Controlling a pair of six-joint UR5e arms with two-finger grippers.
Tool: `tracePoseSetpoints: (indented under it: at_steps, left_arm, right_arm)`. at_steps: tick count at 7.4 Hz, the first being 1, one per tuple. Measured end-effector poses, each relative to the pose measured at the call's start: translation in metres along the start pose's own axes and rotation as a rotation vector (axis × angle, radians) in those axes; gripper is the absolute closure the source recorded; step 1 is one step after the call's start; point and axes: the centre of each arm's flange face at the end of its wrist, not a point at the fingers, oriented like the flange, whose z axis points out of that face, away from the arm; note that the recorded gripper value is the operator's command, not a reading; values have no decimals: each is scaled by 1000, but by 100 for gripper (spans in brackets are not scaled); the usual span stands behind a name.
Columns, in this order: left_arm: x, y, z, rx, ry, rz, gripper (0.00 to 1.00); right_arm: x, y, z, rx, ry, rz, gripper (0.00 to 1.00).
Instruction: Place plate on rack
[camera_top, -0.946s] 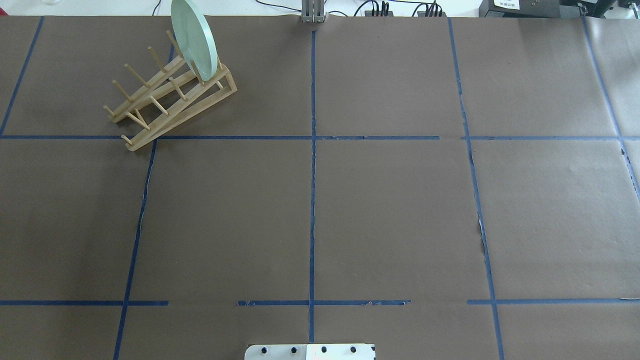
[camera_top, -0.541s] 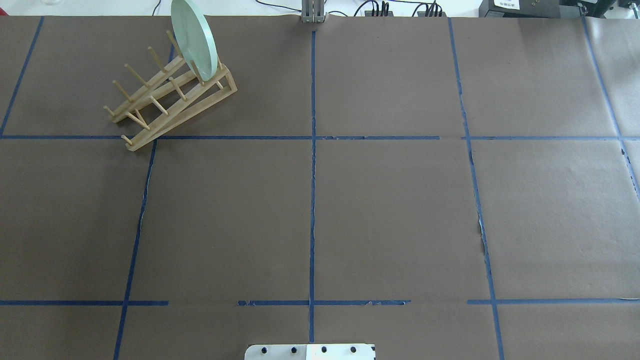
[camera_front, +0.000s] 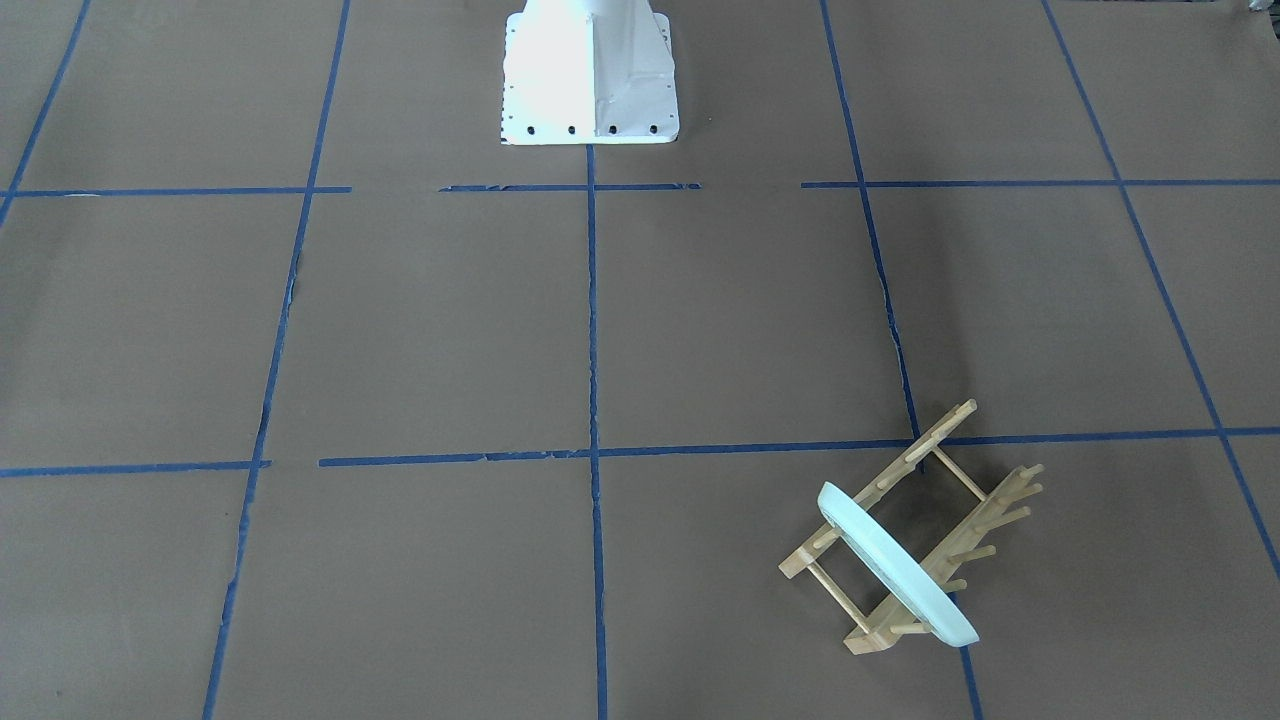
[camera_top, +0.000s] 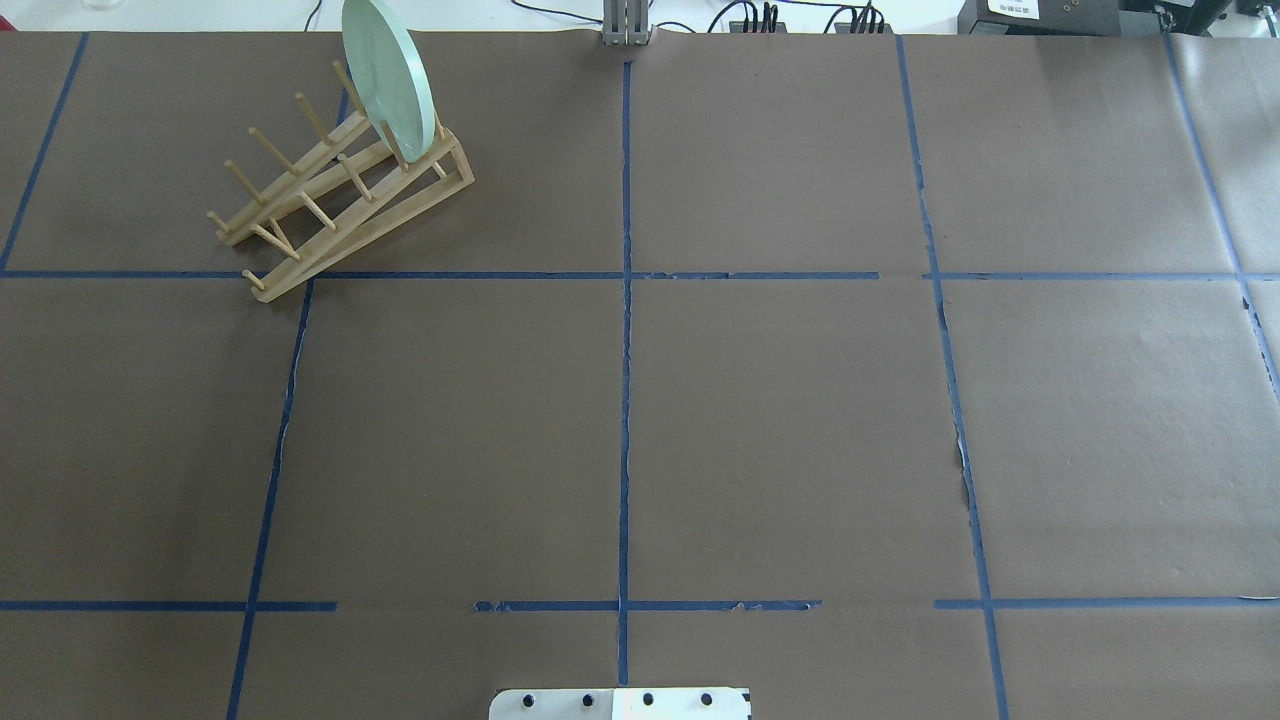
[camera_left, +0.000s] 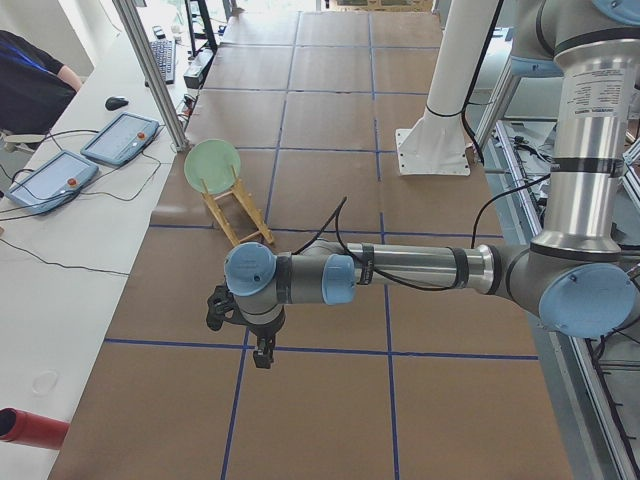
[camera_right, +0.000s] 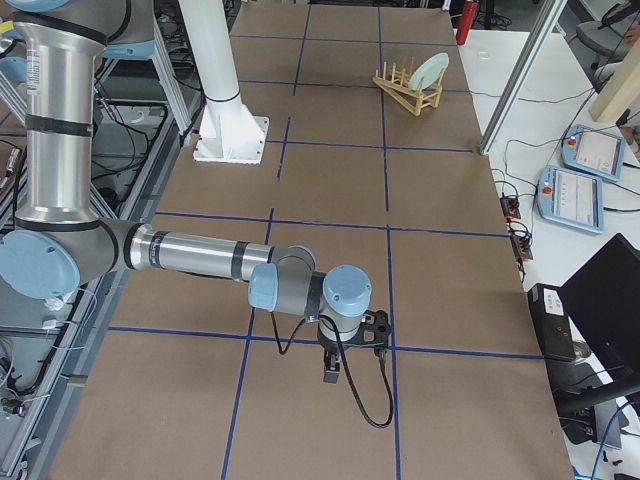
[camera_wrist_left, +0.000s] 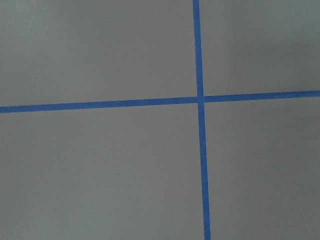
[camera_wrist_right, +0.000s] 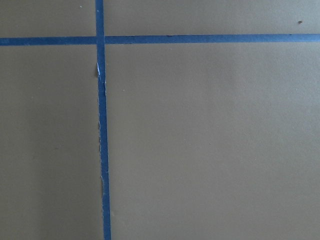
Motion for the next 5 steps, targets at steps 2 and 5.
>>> tracePoseSetpoints:
  at_steps: [2,5]
  left_arm:
    - [0,0,0,-1,0,0,0]
    - [-1,0,2,-4,2,-2,0]
  right_arm:
    - [0,0,0,0,0,0,0]
    - [0,0,0,0,0,0,0]
